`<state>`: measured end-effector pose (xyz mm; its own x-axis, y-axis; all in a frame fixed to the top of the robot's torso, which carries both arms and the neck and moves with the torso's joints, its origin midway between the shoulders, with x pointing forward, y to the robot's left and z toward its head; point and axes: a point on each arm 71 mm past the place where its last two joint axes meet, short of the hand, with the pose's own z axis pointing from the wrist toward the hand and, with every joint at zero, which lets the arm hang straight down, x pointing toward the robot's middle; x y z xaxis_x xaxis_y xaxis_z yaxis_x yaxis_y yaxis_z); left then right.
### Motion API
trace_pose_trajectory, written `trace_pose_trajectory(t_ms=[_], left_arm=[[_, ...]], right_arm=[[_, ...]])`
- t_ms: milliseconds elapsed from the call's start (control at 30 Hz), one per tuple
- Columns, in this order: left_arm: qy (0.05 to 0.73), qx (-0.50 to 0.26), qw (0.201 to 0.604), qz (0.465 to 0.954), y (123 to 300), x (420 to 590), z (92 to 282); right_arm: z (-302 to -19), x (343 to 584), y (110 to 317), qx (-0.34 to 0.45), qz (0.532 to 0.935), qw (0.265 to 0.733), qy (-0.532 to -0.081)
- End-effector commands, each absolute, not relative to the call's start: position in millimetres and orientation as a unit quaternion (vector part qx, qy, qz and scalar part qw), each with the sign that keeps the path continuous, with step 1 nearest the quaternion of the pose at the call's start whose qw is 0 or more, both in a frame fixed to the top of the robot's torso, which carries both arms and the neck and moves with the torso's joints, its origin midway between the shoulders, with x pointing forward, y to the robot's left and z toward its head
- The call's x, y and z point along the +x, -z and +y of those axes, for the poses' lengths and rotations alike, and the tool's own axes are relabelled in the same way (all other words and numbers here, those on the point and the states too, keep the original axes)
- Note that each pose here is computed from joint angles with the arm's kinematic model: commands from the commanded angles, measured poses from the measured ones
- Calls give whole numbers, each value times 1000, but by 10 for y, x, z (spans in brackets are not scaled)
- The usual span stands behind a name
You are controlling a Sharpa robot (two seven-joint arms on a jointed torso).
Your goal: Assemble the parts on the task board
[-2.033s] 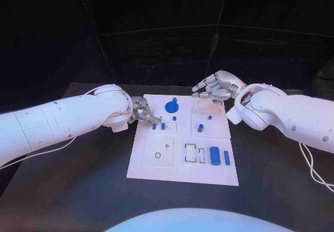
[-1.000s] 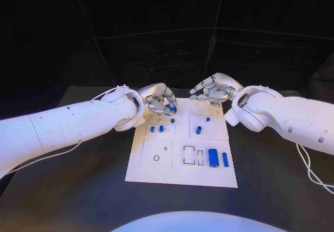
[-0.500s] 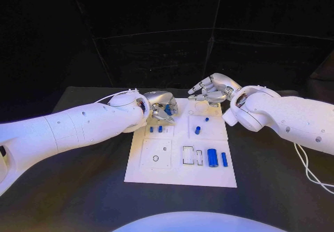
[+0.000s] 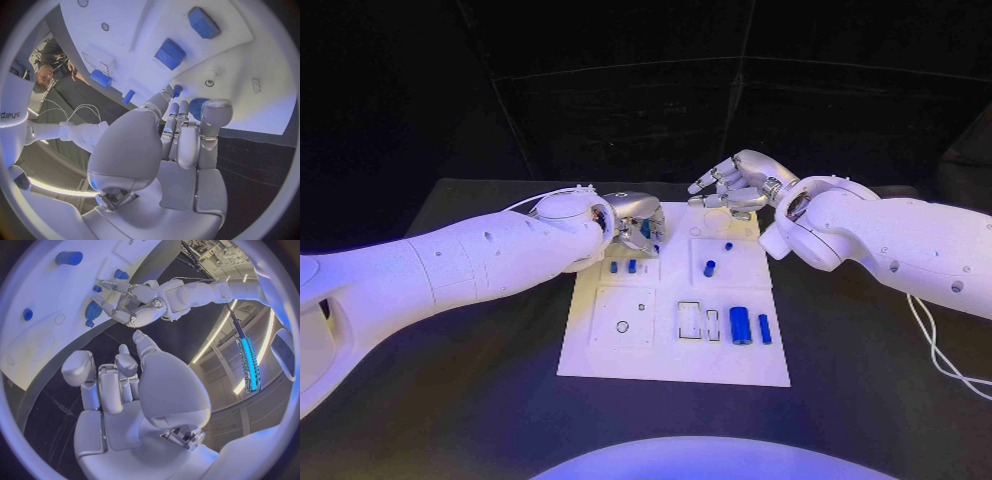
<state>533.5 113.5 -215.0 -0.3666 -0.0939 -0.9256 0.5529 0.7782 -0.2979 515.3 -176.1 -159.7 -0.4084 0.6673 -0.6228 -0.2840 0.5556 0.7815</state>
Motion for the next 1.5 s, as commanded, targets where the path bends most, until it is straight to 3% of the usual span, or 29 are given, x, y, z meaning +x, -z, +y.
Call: trace_pose_trajectory(t_ms=[33,933,1500], left_arm=[[281,157,534,782,2179,5341,1127],[258,159,513,803,2268,5375,1078],[292,133,545,774,2181,5353,1122]], right_arm=[[-1747,5152,1580,132,705,528,-455],[-1725,5152,1581,130,705,526,-457],[-1723,5156,1583,130,705,526,-457]])
